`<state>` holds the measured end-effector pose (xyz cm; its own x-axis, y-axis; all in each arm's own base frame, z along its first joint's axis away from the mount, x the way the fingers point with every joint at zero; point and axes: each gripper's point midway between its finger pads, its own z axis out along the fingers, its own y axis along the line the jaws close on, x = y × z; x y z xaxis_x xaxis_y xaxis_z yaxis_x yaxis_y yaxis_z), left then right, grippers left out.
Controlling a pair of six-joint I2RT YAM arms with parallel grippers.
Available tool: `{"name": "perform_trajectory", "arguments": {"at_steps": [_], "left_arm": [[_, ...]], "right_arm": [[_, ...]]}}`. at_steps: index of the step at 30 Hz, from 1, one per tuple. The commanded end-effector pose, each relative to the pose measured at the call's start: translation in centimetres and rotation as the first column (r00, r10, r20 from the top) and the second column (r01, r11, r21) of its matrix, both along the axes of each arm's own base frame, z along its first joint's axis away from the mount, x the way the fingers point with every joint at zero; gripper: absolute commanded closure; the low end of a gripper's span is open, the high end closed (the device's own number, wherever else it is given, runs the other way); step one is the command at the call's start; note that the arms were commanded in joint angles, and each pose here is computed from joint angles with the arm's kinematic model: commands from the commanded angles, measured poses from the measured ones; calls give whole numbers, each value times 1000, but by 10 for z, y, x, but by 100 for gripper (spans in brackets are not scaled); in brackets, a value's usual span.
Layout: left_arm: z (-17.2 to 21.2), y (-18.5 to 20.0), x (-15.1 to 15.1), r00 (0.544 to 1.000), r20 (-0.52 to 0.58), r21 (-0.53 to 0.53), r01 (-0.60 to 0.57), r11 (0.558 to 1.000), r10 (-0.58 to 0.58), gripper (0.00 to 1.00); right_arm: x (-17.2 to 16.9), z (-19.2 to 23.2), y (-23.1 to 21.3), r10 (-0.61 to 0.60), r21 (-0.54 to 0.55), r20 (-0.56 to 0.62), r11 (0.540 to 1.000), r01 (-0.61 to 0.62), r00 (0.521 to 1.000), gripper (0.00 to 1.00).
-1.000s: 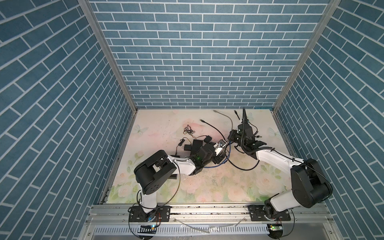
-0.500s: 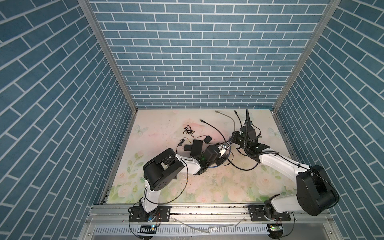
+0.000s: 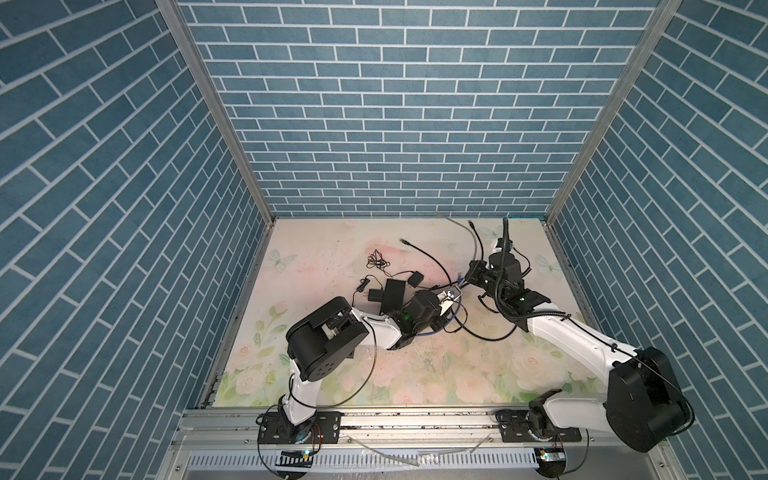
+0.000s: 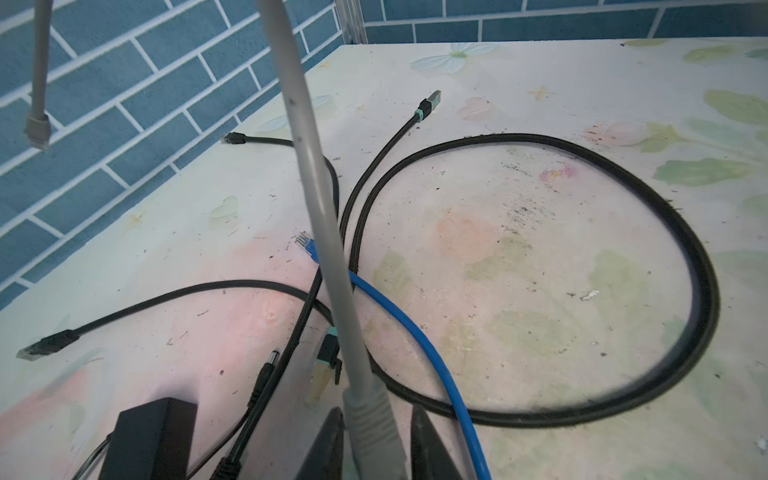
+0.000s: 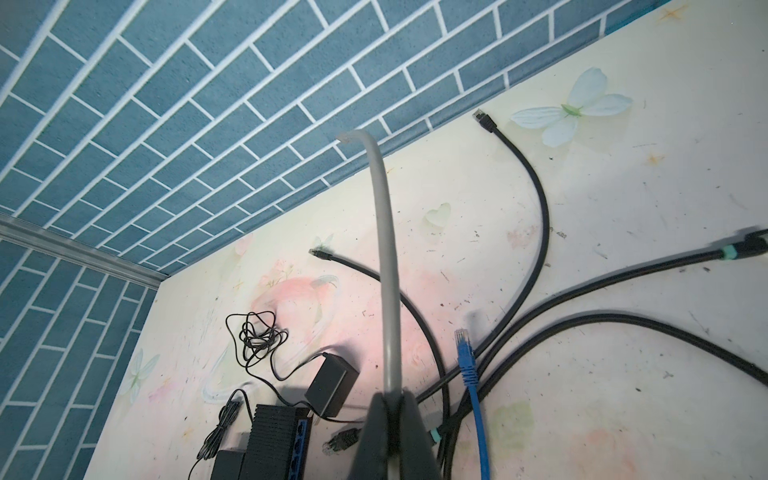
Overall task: Insert the plug into the switch port
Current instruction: 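Grasp the gray cable near its plug with the left gripper while the right holds it, then bring the right gripper to the gray plug held by the left gripper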
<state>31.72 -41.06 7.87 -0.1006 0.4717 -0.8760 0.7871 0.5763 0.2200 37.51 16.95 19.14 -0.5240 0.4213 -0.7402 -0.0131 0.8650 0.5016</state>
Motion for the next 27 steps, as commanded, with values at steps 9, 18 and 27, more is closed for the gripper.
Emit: {"name": "perform_trajectory", "arguments": {"at_steps": [9,18,27], "left_arm": [[13,22,-15,995,73,45,71,996,-75,84],[14,52,-61,962,39,165,259,952,-269,92],[13,88,-89,941,-38,227,337,914,-338,98]], "right_arm": [[-23,-21,-18,2,-93,-54,996,-7,999,100],[-58,-32,-3,236,-172,-95,953,-249,967,66],[-98,-28,29,613,-314,0,750,-582,790,67]]}}
